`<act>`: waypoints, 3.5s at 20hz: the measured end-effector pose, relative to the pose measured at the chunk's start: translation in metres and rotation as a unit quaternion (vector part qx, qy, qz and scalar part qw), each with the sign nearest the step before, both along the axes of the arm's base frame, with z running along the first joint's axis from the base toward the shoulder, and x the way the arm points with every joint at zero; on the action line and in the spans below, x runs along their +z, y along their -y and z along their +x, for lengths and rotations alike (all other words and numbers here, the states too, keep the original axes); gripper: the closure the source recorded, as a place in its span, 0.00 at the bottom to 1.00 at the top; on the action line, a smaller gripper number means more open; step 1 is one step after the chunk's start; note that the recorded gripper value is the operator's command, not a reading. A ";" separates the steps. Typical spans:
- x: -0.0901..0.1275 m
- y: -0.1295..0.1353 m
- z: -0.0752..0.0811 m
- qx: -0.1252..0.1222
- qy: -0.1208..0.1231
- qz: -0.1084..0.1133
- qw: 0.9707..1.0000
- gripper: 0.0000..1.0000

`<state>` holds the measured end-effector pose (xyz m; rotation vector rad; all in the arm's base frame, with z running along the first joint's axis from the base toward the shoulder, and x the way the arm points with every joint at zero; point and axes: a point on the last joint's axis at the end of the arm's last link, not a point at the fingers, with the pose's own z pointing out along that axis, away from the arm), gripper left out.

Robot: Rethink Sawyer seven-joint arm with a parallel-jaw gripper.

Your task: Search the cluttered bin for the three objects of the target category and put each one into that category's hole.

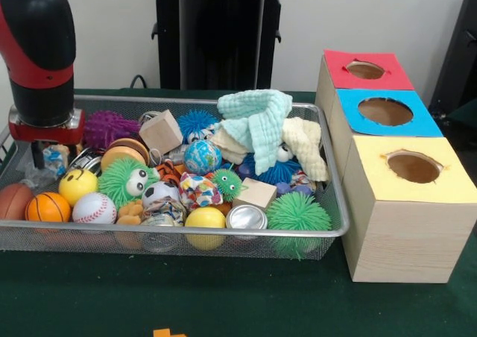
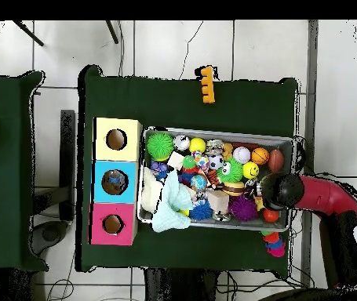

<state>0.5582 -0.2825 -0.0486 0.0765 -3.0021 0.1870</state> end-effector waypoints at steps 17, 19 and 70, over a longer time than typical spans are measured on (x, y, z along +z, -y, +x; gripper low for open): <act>0.001 -0.003 0.002 0.006 -0.004 -0.011 1.000 1.00; 0.001 -0.003 0.002 0.005 -0.004 -0.011 1.000 1.00; 0.049 0.007 0.013 -0.052 0.027 -0.007 0.998 1.00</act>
